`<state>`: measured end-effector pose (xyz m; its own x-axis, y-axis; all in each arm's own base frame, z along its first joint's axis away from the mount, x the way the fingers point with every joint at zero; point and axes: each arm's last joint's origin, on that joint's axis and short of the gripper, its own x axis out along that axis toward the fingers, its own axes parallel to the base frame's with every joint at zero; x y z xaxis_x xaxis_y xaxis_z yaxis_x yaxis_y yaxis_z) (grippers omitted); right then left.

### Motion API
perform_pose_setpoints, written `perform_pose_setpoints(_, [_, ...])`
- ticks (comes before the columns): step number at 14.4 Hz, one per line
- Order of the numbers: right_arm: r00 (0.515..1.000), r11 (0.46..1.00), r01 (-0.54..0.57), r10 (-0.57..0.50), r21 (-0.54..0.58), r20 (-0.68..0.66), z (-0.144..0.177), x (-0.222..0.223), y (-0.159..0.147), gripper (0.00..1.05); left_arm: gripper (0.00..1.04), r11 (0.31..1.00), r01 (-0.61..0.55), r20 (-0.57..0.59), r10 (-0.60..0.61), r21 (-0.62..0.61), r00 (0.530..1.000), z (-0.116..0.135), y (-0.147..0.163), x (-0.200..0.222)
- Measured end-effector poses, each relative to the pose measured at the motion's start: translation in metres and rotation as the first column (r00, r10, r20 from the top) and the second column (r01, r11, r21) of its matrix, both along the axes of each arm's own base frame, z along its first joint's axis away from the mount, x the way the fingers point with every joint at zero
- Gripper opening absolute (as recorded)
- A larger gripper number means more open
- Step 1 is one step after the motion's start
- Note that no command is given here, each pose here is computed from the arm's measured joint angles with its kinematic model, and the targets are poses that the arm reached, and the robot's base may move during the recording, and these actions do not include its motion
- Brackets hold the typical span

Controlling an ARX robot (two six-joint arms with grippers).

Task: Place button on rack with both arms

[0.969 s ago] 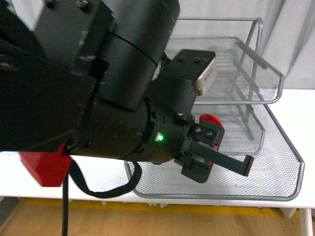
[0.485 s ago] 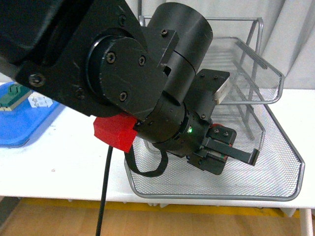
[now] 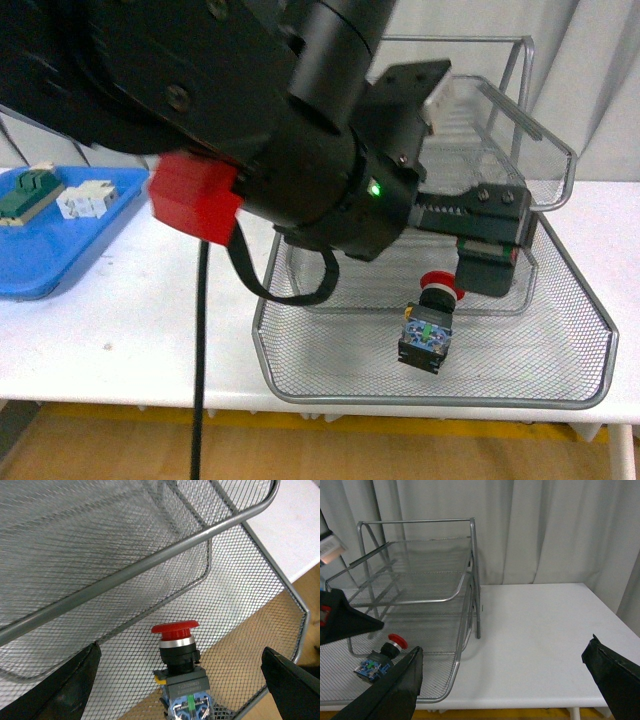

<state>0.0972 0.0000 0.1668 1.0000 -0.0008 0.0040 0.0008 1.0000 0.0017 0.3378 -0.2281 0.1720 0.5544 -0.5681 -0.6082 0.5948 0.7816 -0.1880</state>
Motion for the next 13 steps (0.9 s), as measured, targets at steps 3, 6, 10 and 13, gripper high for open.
perform_pose_setpoints(3, [1.0,1.0,0.0,0.0,0.0,0.0,0.0,0.0,0.0,0.98,0.98,0.998,-0.037,0.034,0.039,-0.043,0.999,0.02,0.029,-0.018])
perform_pose_setpoints(6, [1.0,1.0,0.0,0.0,0.0,0.0,0.0,0.0,0.0,0.98,0.98,0.996,-0.066,0.039,0.069,-0.061,0.997,0.029,0.067,-0.05])
perform_pose_setpoints(10, [1.0,1.0,-0.001,0.001,0.0,0.001,0.0,0.0,0.0,0.98,0.81,0.911,-0.385,0.442,0.408,-0.145,0.799,0.041,0.127,-0.091])
perform_pose_setpoints(13, [1.0,1.0,-0.001,0.001,0.0,0.001,0.0,0.0,0.0,0.98,0.45,0.763,-0.576,0.58,0.621,-0.293,0.527,0.039,0.183,-0.135])
